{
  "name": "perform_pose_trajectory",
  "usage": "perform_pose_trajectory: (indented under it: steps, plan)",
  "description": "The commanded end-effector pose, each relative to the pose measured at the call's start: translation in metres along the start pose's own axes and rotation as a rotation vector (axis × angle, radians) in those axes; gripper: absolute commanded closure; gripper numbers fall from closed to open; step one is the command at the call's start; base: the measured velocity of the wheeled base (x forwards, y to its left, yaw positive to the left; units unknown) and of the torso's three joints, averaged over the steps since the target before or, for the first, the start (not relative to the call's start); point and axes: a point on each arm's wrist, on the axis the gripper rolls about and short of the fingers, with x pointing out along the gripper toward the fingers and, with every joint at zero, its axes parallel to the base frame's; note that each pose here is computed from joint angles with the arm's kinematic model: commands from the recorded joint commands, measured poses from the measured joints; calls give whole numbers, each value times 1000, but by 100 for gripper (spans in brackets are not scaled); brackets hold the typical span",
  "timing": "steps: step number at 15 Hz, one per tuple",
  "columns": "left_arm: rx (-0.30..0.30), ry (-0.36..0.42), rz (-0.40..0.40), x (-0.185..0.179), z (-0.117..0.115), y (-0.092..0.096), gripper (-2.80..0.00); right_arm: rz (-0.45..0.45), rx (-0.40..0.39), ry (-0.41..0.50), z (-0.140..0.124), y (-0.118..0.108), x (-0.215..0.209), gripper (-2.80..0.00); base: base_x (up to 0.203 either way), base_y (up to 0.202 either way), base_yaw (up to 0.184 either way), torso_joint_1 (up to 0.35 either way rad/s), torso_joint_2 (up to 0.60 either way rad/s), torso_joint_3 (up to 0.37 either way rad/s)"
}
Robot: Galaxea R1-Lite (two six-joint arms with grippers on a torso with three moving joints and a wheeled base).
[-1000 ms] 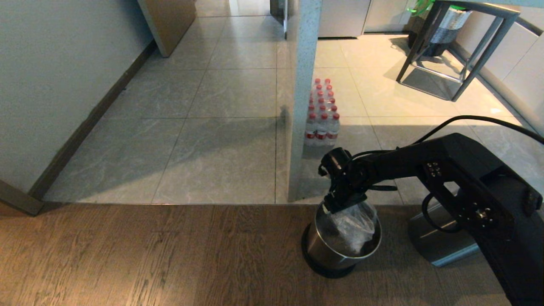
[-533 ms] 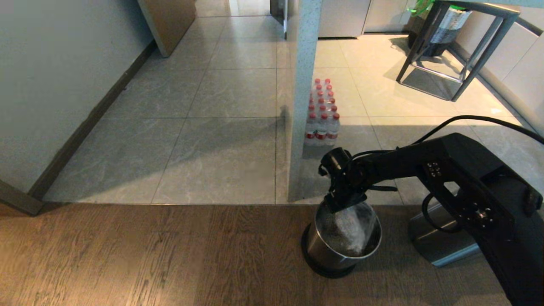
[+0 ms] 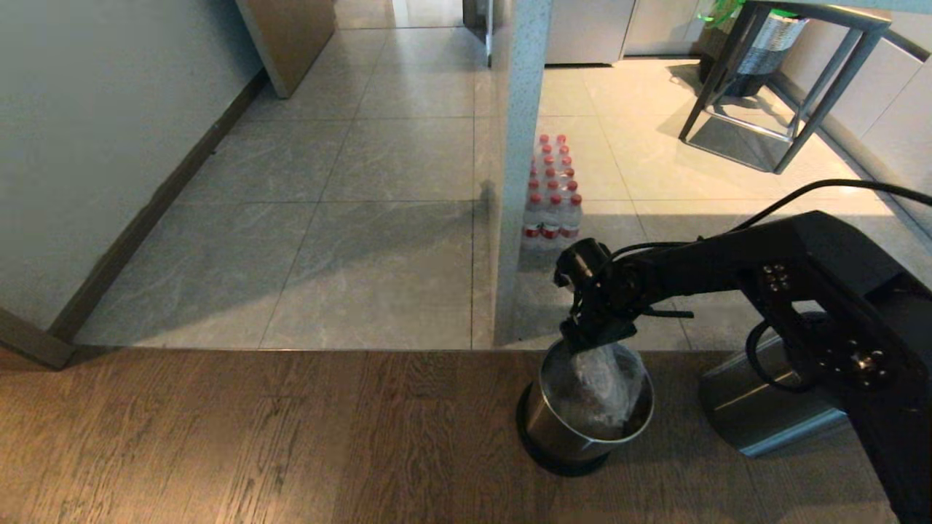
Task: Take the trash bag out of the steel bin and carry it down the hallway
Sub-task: Pick up the trash bag, then put the trash bag at the door
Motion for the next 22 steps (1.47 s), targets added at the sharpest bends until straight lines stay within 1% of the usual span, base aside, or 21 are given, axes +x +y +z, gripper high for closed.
perform_pose_trajectory:
  steps: [1,4,7,10,13,15,17,20,22]
  plan:
    - [0,-1,0,0,0,0,0,4,18,-57,8,-9,-34,0,0,0,0,0,0,0]
    - [0,1,0,0,0,0,0,8,32,-107,4,-23,-81,0,0,0,0,0,0,0]
    - [0,-1,0,0,0,0,0,13,52,-173,-5,-39,-134,0,0,0,0,0,0,0]
    - [0,1,0,0,0,0,0,19,84,-276,-19,-59,-195,0,0,0,0,0,0,0]
    - [0,1,0,0,0,0,0,23,130,-403,-42,-81,-257,0,0,0,0,0,0,0]
    - [0,1,0,0,0,0,0,28,174,-502,-61,-97,-301,0,0,0,0,0,0,0]
    - [0,-1,0,0,0,0,0,21,207,-576,-86,-113,-338,0,0,0,0,0,0,0]
    - [0,0,0,0,0,0,0,-10,242,-630,-128,-132,-378,0,0,0,0,0,0,0]
    - [0,1,0,0,0,0,0,-36,263,-659,-162,-141,-399,0,0,0,0,0,0,0]
